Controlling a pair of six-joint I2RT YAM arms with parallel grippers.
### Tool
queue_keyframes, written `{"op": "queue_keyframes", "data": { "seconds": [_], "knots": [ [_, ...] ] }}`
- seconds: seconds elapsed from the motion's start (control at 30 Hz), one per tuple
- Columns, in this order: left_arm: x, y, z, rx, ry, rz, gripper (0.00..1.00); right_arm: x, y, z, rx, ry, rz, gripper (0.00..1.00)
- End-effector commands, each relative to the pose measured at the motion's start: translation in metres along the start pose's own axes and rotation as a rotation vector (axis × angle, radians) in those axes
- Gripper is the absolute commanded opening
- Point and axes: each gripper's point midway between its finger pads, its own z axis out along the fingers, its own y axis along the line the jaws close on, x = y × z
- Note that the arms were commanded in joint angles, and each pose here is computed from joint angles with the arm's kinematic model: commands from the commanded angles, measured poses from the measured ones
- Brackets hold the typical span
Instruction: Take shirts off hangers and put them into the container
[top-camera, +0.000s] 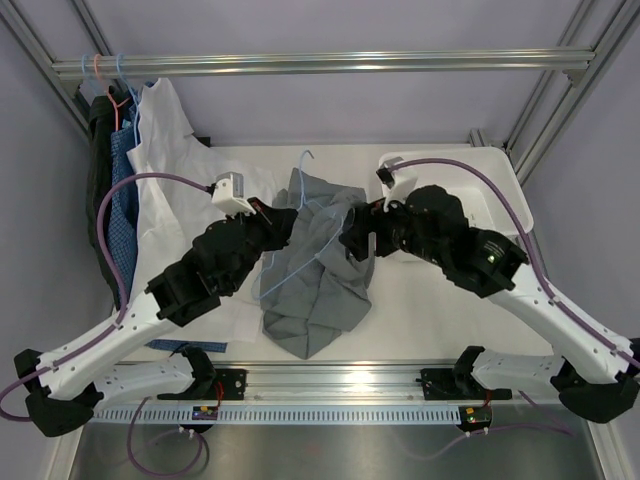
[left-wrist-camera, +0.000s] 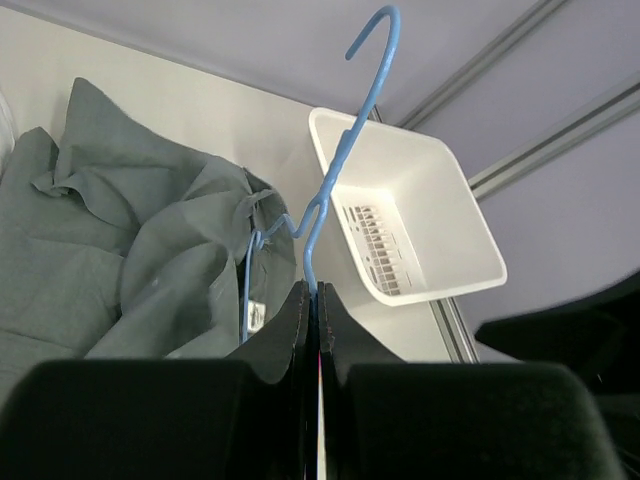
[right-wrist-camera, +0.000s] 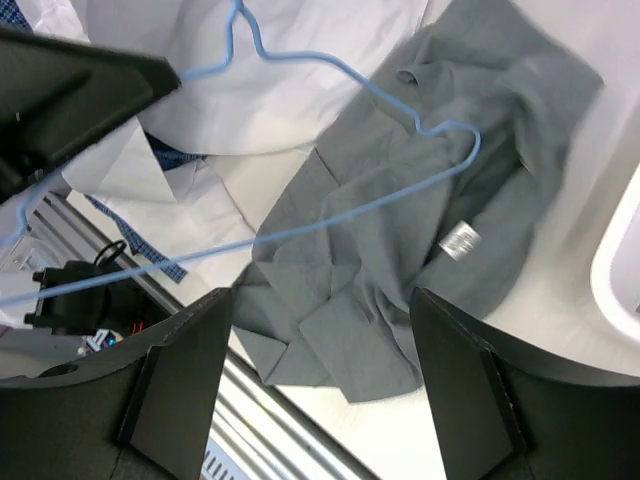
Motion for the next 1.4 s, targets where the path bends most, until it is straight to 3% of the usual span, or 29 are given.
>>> {"op": "queue_keyframes", "data": {
  "seconds": [0.0,0.23,0.43,0.73,0.9,1.2,1.37],
  "knots": [
    [-0.015,-0.019,-0.018,0.113,0.004,0.012,0.00,0.006,0.000,0.033,0.011,0.060,-0.119,0.80],
    [-0.015,-0.012,-0.070,0.188,0.145,0.101,0.00,-0.006,0.008,0.051,-0.013,0.055,-0.113,0.79],
    [-0.046,0.011,-0.090,0.140,0.017,0.142,0.00,-0.006,0.003,0.030,-0.005,0.042,-0.132,0.79],
    [-0.102,-0.023,-0.048,0.119,-0.220,0.204,0.00,0.020,-0.006,-0.006,-0.031,0.008,-0.068,0.79],
    [-0.123,-0.042,-0.007,0.116,-0.285,0.208,0.00,0.027,-0.012,-0.021,-0.026,-0.018,-0.046,0.79],
    [-0.179,-0.068,0.014,0.144,-0.468,0.156,0.00,0.034,-0.018,-0.036,-0.027,-0.053,-0.023,0.79],
    [-0.188,-0.068,0.032,0.128,-0.494,0.164,0.00,0.038,-0.021,-0.037,-0.018,-0.047,-0.023,0.79]
  ]
}}
